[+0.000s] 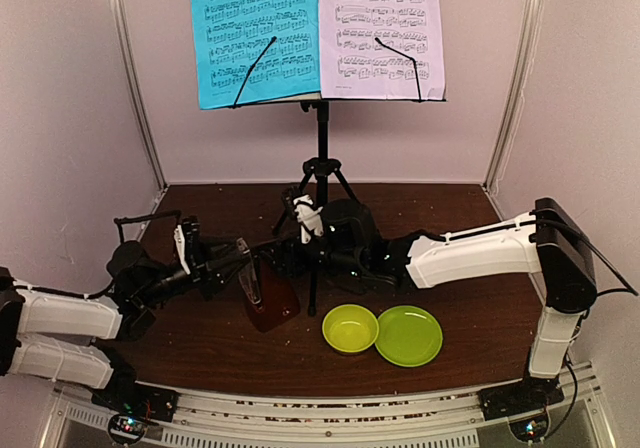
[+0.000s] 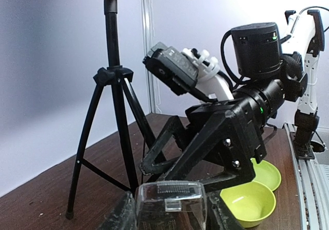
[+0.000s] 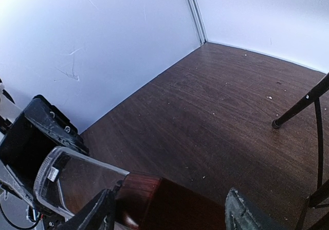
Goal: Set up the instrument practice props
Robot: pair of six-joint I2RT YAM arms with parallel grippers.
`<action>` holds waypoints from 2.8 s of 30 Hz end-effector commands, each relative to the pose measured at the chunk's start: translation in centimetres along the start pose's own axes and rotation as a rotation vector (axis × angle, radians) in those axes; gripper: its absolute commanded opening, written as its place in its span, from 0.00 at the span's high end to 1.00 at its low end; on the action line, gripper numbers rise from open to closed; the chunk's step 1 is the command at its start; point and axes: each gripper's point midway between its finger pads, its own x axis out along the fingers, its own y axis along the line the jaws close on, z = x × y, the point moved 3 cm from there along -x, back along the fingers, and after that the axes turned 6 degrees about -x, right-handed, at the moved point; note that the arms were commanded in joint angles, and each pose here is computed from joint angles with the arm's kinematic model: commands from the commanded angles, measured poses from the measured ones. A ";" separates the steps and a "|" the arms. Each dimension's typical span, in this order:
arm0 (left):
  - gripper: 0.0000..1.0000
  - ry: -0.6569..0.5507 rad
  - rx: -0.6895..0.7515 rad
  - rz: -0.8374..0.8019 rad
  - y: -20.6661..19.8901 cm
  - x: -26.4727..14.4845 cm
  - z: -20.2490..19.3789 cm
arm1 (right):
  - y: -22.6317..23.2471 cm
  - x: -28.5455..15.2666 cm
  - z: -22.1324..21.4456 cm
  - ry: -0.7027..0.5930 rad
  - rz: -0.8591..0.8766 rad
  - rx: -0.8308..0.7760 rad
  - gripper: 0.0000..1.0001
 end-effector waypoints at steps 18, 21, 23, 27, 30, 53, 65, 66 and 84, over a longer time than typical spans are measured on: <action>0.89 0.435 -0.272 0.758 14.5 -0.6 -2.7 | -2.1 -0.1 -4.5 0.179 -0.026 -0.039 0.22; 0.89 0.486 -0.305 0.792 15.9 -0.2 -3.8 | -1.7 -0.1 -3.5 0.159 -0.017 -0.043 0.22; 0.89 0.522 -0.313 0.813 16.8 0.0 -4.5 | -1.4 -0.1 -2.9 0.148 -0.010 -0.043 0.21; 0.87 0.590 -0.326 0.823 18.5 0.7 -5.8 | -0.8 -0.1 -1.9 0.127 0.013 -0.045 0.20; 0.87 0.630 -0.336 0.831 19.7 1.1 -6.9 | -0.4 -0.2 -1.2 0.118 0.028 -0.051 0.18; 0.40 0.727 -0.323 0.965 25.6 -0.2 -8.2 | 2.2 -3.6 5.5 -0.015 0.095 -0.071 0.08; 0.46 0.567 -0.330 0.647 20.3 1.8 -5.2 | 1.5 -6.0 1.2 0.070 0.065 -0.081 0.16; 0.48 0.570 -0.334 0.609 19.7 2.2 -5.7 | 1.1 -6.0 0.1 0.096 0.050 -0.080 0.20; 0.60 0.615 -0.402 0.446 12.7 1.7 -11.4 | 0.1 -2.4 -10.4 0.301 -0.087 -0.181 0.71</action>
